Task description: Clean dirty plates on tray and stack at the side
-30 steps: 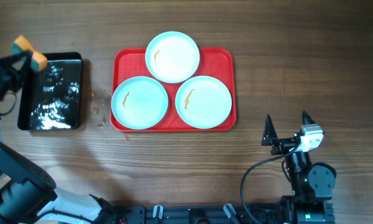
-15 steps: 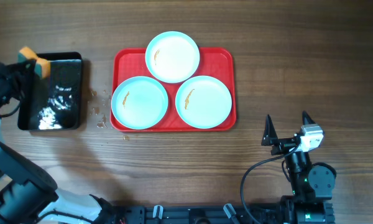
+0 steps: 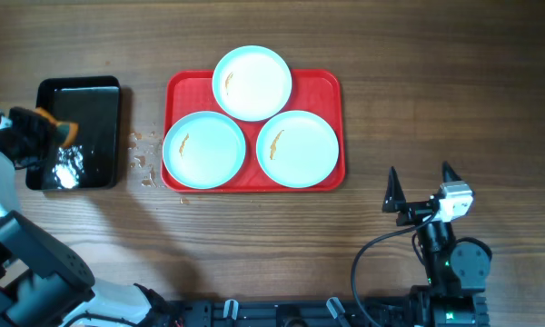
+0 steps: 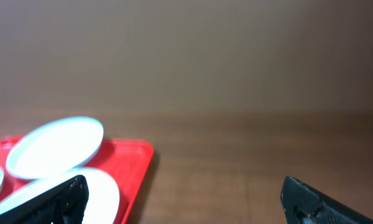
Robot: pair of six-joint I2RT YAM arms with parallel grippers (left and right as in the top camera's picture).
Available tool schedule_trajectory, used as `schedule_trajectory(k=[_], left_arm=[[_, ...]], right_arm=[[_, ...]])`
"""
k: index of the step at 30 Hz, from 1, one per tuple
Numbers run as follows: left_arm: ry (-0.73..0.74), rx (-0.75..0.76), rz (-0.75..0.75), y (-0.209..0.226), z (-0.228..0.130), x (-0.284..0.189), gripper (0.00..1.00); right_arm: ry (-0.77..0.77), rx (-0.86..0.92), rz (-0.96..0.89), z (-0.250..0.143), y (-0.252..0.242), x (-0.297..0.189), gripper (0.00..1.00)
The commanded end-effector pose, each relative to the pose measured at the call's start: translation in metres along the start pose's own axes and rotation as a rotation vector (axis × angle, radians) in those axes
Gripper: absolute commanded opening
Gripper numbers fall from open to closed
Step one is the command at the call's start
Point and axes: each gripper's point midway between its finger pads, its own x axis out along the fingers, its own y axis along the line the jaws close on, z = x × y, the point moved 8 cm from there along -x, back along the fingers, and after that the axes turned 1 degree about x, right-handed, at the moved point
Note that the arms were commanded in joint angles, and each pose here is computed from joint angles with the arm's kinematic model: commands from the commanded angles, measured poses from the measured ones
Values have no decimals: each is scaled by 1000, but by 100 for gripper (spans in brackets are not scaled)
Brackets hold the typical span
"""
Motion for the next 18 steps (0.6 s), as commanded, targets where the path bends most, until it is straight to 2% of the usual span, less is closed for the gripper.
schedule_trajectory(k=[1, 3, 4, 7, 10, 12, 14, 16, 18], left_arm=[[100, 239, -536, -61, -6, -31, 4], [107, 330, -732, -86, -6, -55, 4], [101, 347, -774, -94, -5, -65, 4], [66, 368, -793, -103, -7, -83, 4], [72, 357, -782, -104, -11, -88, 4], [36, 329, -708, -100, -9, -83, 4], [-42, 274, -558, -91, -3, -72, 4], [-108, 223, -401, -79, 1, -63, 4], [-147, 197, -301, -72, 3, -58, 4]], right_arm=[[-114, -6, -1, 19, 0, -2, 100], [-133, 48, 64, 22, 6, -2, 100], [-136, 64, 83, 23, 8, -2, 100], [-232, 103, 91, 39, 8, -6, 100], [-391, 195, 237, 68, 20, -17, 100], [-566, 133, 297, 94, 26, -32, 100], [-691, 87, 314, 120, 29, -46, 100], [-710, 2, 362, 148, 37, -53, 100], [-623, -84, 439, 179, 48, -49, 100]])
